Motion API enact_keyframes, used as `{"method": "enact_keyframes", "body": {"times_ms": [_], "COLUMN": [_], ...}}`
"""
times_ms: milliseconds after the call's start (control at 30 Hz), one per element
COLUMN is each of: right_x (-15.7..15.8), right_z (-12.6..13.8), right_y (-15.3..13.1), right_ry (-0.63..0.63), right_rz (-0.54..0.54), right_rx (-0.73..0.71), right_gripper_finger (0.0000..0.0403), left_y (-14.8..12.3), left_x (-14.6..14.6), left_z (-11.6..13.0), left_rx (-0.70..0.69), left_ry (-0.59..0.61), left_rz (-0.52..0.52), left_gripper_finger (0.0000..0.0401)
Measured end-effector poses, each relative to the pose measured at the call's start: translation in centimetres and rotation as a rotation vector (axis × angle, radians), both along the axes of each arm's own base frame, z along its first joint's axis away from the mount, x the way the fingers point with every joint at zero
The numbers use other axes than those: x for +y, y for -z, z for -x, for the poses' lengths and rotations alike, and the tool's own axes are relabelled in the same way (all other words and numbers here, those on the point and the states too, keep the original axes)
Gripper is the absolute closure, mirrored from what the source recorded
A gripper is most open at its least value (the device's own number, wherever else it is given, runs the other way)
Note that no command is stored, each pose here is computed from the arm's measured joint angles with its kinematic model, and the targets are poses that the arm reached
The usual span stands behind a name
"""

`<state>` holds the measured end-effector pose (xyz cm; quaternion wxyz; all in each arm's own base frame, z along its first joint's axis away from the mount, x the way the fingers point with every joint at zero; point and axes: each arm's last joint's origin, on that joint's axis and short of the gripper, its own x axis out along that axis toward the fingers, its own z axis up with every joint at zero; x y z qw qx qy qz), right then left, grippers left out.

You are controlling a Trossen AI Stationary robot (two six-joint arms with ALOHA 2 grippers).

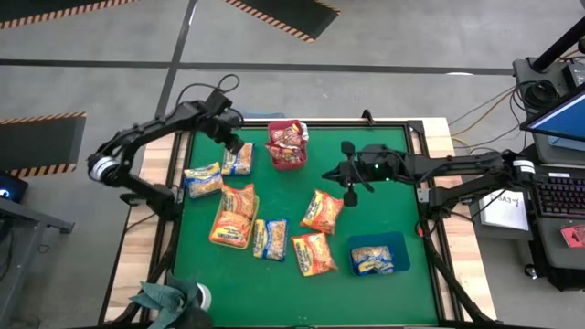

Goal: Sort Maruchan noodles
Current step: Put the blue noodle pack into the blue bin

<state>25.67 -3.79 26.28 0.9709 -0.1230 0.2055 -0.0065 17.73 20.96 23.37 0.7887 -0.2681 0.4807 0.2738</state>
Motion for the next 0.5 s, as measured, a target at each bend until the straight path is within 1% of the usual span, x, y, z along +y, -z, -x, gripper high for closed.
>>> {"method": "enact_keyframes", "body": {"times_ms": [100,300,400,500], "right_x": [0.0,0.0,0.0,0.0], "right_z": [0.0,0.2,0.2,0.2], "right_y": [0.5,0.7,0.7,0.7], "right_ry": [-0.013,-0.011,-0.014,-0.014], "right_rz": [0.022,0.018,0.023,0.024], "right_rx": [0.042,0.076,0.076,0.076], "right_gripper_finger": [0.0394,0.0394,0.0394,0.0394], "left_y": [0.7,0.8,1.1,1.7], "left_x": [1.2,2.7,3.2,3.4], "left_z": [0.1,-0.6,-0.9,-1.2], "left_rx": [0.023,0.071,0.083,0.101], "left_ry": [-0.051,-0.113,-0.121,-0.118], "left_rz": [0.043,0.015,0.027,0.048], "left_gripper_finger": [0.0224,0.0171,0.0160,0.0160]}}
